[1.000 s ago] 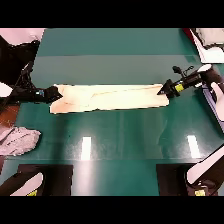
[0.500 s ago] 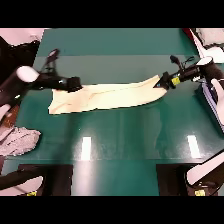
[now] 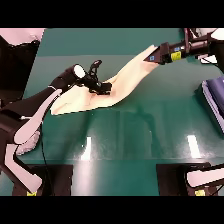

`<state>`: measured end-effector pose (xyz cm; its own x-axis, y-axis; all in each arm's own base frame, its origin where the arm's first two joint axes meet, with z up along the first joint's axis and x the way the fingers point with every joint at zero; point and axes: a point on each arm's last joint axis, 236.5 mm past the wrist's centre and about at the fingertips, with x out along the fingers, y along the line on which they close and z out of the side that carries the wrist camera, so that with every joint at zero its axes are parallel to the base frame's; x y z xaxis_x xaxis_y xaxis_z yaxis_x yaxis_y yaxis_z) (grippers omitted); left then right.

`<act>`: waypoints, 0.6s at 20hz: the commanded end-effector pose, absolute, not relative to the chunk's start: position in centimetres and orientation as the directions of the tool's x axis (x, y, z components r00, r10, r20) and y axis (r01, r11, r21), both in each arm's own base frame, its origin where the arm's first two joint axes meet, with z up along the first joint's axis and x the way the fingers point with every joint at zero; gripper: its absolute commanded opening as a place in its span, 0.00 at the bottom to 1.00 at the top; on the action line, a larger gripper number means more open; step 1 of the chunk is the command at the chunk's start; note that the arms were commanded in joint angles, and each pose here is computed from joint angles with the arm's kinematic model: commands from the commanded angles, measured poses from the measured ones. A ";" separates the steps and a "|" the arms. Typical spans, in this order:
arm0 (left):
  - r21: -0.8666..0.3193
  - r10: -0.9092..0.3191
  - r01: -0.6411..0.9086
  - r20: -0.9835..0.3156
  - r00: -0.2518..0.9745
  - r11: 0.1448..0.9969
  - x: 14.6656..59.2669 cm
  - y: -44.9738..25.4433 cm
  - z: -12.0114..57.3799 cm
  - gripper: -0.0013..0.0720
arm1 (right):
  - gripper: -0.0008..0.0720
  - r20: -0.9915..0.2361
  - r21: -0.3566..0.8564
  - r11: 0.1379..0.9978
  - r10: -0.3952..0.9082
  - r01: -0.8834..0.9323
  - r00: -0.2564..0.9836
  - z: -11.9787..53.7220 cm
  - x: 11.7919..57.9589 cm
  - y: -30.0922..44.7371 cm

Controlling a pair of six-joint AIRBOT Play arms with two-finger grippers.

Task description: Fold the shirts.

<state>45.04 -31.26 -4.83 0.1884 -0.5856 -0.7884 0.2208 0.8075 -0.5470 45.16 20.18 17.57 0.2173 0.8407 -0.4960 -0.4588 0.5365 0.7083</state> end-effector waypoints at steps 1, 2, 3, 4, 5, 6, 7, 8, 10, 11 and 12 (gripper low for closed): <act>-0.538 -0.572 0.208 -0.802 0.170 0.817 45.2 -31.7 -6.5 0.05 | 0.03 -0.464 0.670 0.490 0.863 -0.557 0.201 21.0 43.8 23.7; -0.529 -0.565 0.213 -0.808 0.170 0.821 45.2 -31.6 -6.6 0.05 | 0.03 -0.461 0.667 0.479 0.867 -0.571 0.188 21.2 43.4 24.6; -0.527 -0.562 0.213 -0.809 0.172 0.823 45.3 -31.4 -6.6 0.05 | 0.03 -0.460 0.665 0.468 0.870 -0.582 0.175 21.3 42.9 25.4; -0.529 -0.565 0.213 -0.807 0.173 0.821 45.5 -31.3 -6.2 0.05 | 0.03 -0.458 0.664 0.460 0.873 -0.589 0.165 21.4 42.6 26.1; -0.531 -0.569 0.221 -0.804 0.173 0.818 45.6 -31.2 -5.5 0.05 | 0.02 -0.457 0.664 0.451 0.876 -0.596 0.153 21.3 42.3 26.9; -0.530 -0.573 0.235 -0.797 0.191 0.815 46.2 -30.9 -4.0 0.05 | 0.02 -0.456 0.664 0.440 0.879 -0.604 0.139 21.3 41.8 27.7; -0.521 -0.573 0.255 -0.790 0.217 0.815 46.8 -30.6 -2.5 0.05 | 0.03 -0.454 0.663 0.432 0.881 -0.611 0.130 21.4 41.5 28.4; -0.504 -0.568 0.276 -0.781 0.259 0.819 47.6 -29.8 -0.4 0.05 | 0.02 -0.449 0.661 0.423 0.885 -0.620 0.125 21.5 41.2 29.2; -0.457 -0.548 0.313 -0.760 0.349 0.833 48.9 -27.7 4.2 0.05 | 0.02 -0.436 0.654 0.411 0.891 -0.635 0.127 21.8 41.0 30.8; -0.427 -0.530 0.324 -0.753 0.390 0.844 49.3 -26.3 6.4 0.05 | 0.02 -0.428 0.651 0.403 0.895 -0.643 0.128 22.0 40.8 31.7; -0.389 -0.503 0.329 -0.747 0.434 0.861 49.6 -24.3 8.7 0.05 | 0.02 -0.420 0.647 0.398 0.898 -0.650 0.132 22.2 40.7 32.5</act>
